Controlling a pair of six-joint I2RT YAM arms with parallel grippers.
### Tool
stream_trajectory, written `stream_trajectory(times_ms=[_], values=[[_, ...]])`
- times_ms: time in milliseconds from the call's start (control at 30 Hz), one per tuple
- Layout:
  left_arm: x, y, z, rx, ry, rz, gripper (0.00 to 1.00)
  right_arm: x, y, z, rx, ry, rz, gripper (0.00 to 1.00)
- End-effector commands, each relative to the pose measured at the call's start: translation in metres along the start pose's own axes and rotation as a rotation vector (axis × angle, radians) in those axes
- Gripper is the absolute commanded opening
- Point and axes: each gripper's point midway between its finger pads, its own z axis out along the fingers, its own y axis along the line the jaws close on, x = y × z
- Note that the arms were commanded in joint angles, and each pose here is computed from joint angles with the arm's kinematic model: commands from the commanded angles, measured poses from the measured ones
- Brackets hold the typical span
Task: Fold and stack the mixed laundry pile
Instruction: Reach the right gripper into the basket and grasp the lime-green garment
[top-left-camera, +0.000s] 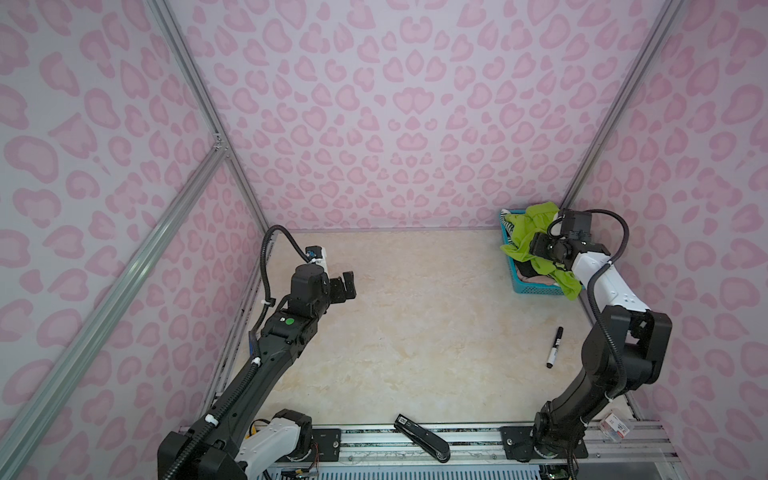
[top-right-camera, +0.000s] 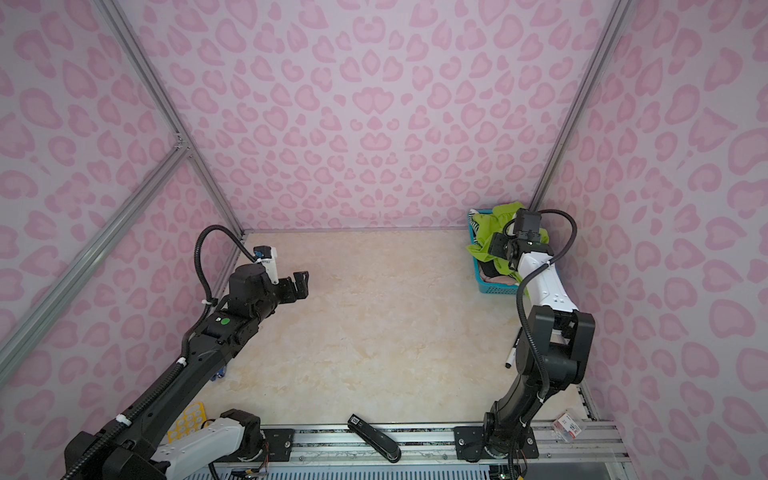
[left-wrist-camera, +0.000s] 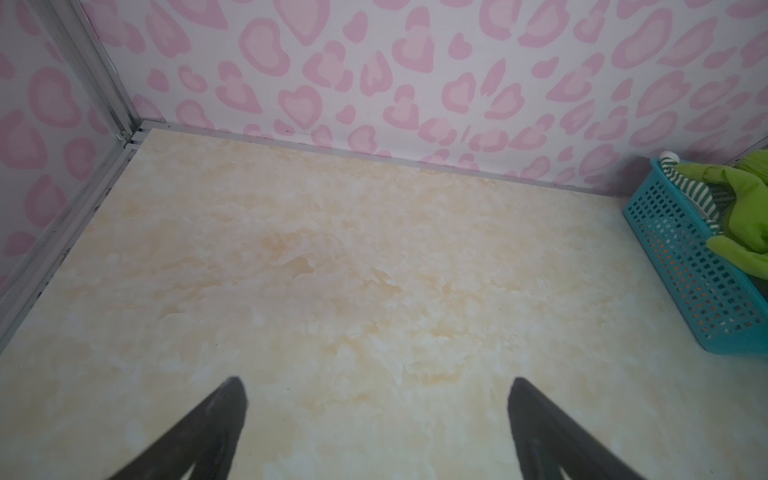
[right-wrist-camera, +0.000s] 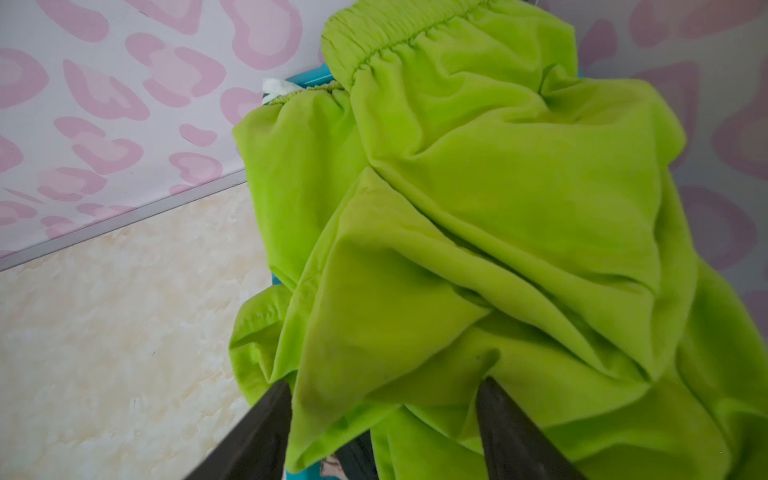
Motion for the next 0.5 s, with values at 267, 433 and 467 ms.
stream_trajectory(times_ms=[267, 433, 467], values=[[0.023, 0.009, -0.009, -0.04, 0.058, -0.036, 0.98, 0.018, 0.006, 0.03, -0.043, 0.084, 0.037, 0.21], [0.026, 0.019, -0.01, -0.092, 0.069, -0.056, 0.97, -0.008, 0.026, -0.011, -0.073, 0.0, -0.015, 0.07], [0.026, 0.019, -0.01, -0.094, 0.068, -0.059, 0.97, -0.014, 0.033, -0.023, -0.082, -0.025, -0.035, 0.05]])
